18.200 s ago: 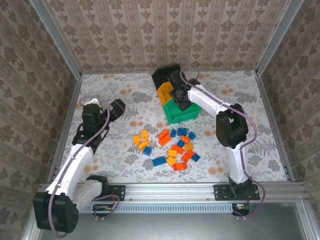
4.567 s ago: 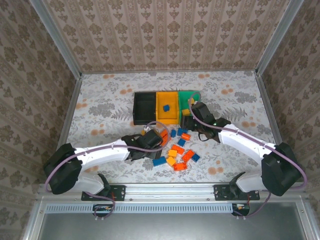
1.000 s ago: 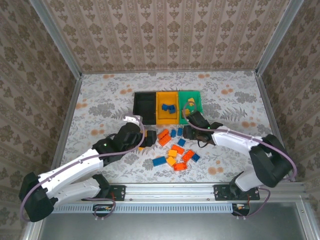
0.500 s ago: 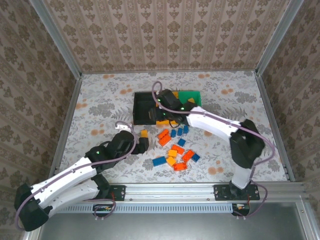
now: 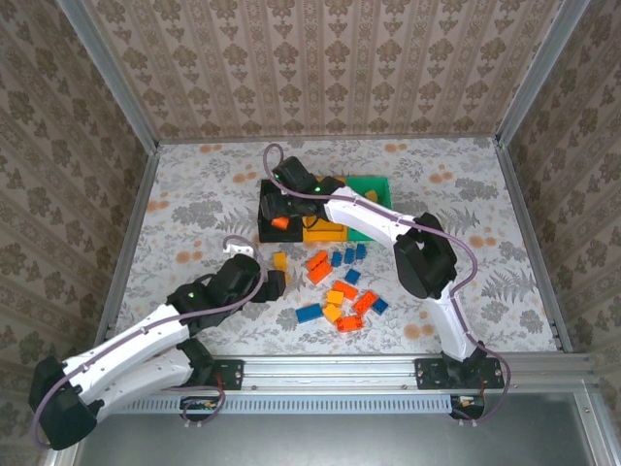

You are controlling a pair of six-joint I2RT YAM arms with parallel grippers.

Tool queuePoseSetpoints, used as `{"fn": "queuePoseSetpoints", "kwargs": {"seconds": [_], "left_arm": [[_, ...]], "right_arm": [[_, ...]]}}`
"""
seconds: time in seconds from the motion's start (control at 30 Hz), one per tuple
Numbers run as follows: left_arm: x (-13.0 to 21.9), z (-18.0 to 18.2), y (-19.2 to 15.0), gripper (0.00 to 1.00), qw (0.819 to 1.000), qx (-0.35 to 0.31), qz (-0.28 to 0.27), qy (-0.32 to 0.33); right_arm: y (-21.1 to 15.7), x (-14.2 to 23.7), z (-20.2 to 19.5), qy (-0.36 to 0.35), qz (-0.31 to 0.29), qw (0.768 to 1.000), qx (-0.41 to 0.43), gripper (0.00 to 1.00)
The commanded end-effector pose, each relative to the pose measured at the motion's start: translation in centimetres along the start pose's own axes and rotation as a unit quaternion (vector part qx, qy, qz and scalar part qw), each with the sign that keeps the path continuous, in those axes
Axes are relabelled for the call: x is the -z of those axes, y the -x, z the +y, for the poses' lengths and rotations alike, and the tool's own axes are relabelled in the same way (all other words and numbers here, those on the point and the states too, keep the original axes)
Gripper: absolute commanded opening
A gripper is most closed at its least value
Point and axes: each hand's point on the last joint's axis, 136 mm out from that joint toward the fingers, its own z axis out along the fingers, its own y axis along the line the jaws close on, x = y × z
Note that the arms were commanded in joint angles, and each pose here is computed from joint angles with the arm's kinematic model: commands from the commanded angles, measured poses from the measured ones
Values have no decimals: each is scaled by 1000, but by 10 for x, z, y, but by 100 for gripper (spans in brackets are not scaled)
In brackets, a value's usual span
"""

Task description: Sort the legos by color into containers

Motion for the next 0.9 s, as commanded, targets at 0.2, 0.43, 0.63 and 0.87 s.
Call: {"fn": "queuePoseSetpoints", "kwargs": {"seconds": [0.2,0.43,0.63,0.87], "left_arm": [[-41,-15,-8,98,997,-56,60,11],[-74,-16,-8,89,990,-95,88,52],[-91,-12,-15,71,985,-111,109,76],[-91,-10,-32,46,979,-127,130,88]], "right_arm": [[10,61,-14,-5,-51,998,-28,73],[-12,99,-35,-9,-74,996,-48,73],[-22,120,-50,-13,-87,994,-64,74],[-24,139,-76,-31,-103,990,-87,74]]}}
